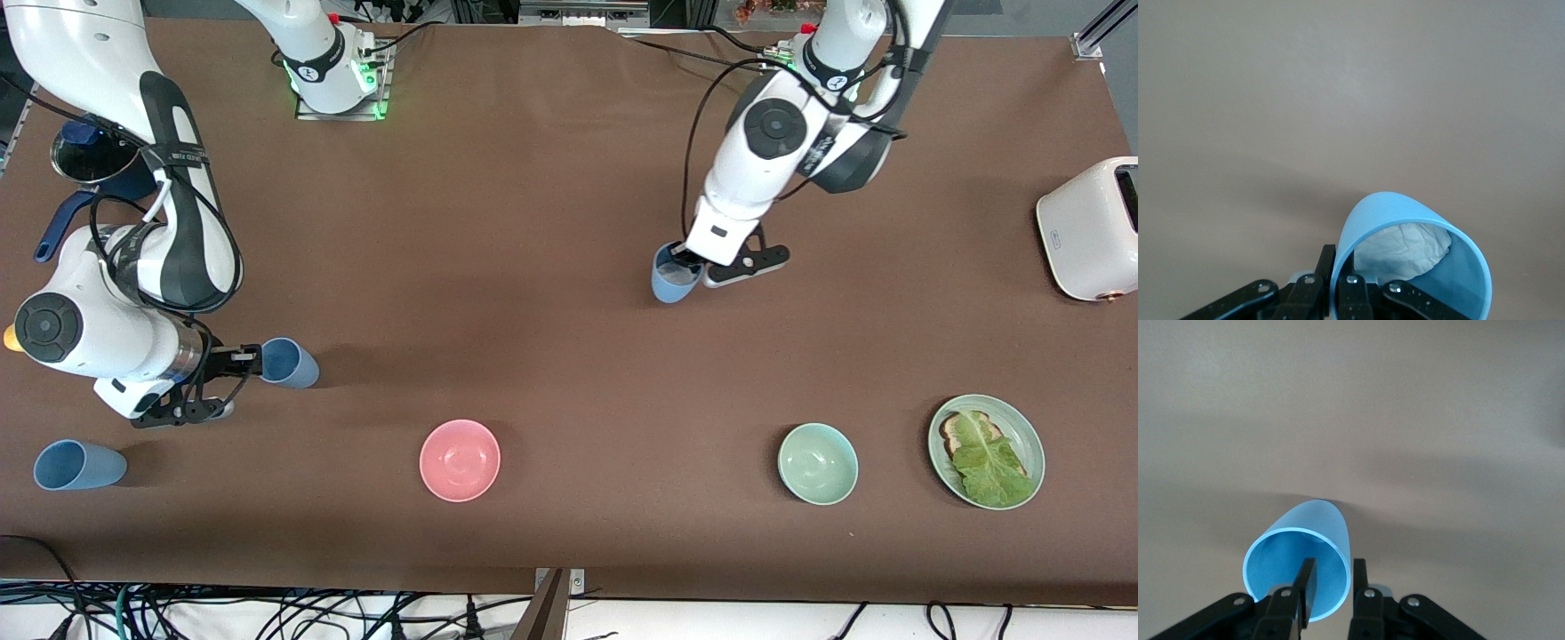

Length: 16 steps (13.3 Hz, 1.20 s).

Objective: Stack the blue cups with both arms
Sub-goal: 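Carry the cup with the left gripper while the right gripper grasps its cup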

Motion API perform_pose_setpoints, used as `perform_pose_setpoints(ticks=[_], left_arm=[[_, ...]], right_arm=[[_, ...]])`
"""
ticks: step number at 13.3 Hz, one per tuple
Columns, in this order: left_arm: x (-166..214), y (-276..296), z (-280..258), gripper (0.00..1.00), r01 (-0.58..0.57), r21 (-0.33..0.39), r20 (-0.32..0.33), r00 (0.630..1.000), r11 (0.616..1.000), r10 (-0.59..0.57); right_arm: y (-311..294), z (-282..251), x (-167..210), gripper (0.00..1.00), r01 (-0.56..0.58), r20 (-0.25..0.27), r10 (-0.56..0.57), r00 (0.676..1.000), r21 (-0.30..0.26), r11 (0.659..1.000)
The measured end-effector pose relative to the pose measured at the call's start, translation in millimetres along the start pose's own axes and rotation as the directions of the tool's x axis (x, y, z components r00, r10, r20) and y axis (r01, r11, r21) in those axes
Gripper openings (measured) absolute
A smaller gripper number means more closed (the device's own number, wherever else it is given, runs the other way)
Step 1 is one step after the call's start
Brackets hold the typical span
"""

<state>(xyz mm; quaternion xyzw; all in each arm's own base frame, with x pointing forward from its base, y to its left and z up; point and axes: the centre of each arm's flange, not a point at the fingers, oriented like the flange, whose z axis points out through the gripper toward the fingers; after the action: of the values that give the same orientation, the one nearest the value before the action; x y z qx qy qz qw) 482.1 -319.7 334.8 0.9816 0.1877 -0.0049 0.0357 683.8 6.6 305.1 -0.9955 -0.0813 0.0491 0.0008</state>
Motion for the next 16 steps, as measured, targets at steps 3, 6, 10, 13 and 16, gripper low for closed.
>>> perform_pose_setpoints(ticks=[3, 6, 10, 13, 16], left_arm=[[-13, 35, 12, 0.06, 0.04, -0.01, 0.014, 0.999, 0.999, -0.04], [-9, 52, 28, 0.06, 0.064, -0.002, 0.017, 0.998, 0.998, -0.064], [-6, 75, 51, 0.06, 0.093, 0.012, 0.006, 0.996, 0.996, -0.093], [-14, 95, 63, 0.06, 0.119, 0.01, 0.006, 0.993, 0.993, -0.119], [-19, 108, 72, 0.06, 0.125, 0.008, 0.011, 0.992, 0.992, -0.125]], right_arm=[[7, 12, -6, 0.3, 0.012, 0.024, -0.012, 1.0, 0.005, 1.0], [10, 16, -9, 0.3, 0.01, 0.032, -0.01, 0.999, 0.008, 1.0], [9, 24, -11, 0.3, 0.0, 0.024, -0.001, 1.0, 0.022, 1.0], [9, 30, -13, 0.3, -0.001, 0.021, 0.001, 1.0, 0.021, 1.0], [9, 34, -14, 0.16, -0.001, 0.02, 0.001, 1.0, 0.021, 1.0]])
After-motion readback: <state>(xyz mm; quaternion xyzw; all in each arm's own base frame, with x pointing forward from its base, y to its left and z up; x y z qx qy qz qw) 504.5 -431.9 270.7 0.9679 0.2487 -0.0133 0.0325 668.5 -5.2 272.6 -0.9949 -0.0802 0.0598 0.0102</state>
